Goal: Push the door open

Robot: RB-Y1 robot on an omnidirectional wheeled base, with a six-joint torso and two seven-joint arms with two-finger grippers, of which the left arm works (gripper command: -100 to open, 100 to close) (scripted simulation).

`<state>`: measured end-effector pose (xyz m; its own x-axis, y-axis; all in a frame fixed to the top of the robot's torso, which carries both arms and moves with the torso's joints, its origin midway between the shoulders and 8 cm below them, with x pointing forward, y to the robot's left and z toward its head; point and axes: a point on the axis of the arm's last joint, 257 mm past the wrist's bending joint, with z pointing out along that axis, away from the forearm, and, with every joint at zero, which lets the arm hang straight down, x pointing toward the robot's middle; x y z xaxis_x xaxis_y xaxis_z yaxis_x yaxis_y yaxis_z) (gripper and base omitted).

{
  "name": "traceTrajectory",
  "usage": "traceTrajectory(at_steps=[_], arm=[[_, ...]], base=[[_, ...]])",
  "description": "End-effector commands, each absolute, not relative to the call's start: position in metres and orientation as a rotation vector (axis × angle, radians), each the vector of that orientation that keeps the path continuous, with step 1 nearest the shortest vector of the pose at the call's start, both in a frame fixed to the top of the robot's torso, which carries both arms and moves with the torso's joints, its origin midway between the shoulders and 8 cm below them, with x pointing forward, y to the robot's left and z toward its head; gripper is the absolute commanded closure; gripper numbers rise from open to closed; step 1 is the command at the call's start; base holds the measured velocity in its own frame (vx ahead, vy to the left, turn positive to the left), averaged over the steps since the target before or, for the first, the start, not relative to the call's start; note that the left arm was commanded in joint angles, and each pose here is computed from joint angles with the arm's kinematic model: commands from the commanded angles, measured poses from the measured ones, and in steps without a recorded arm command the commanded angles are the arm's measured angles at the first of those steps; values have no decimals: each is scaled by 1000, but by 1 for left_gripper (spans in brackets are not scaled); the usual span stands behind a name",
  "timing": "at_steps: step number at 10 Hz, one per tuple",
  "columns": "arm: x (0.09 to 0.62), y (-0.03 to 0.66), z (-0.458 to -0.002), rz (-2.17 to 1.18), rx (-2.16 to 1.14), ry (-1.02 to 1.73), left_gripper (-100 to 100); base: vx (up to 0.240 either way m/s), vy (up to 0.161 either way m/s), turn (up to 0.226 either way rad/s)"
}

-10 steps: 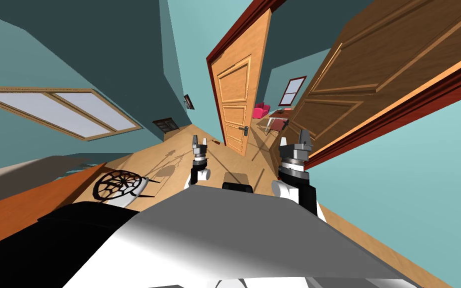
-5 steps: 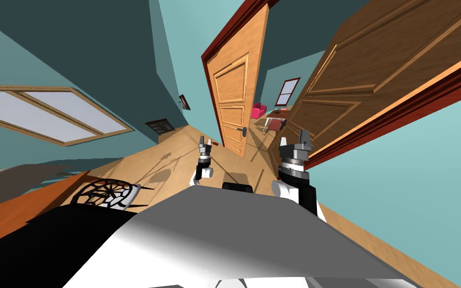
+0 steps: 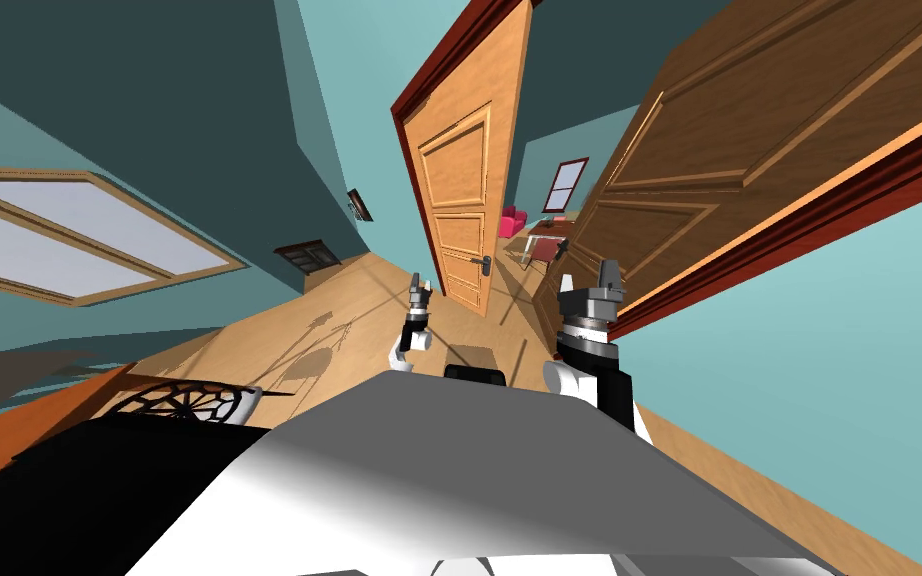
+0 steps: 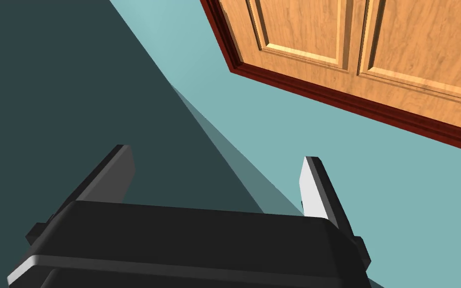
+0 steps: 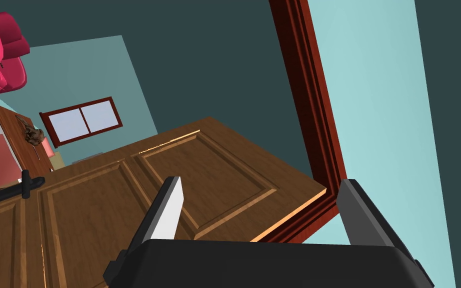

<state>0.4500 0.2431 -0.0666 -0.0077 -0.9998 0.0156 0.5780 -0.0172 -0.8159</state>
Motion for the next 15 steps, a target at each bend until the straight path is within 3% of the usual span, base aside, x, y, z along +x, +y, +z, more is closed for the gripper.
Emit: traceTrajectory(at_steps=[1, 15], arm=[[456, 239, -75, -1456, -767, 752, -100], [531, 189, -159, -1491, -902, 962, -100]], base=[[59, 31, -33], [68, 29, -75]])
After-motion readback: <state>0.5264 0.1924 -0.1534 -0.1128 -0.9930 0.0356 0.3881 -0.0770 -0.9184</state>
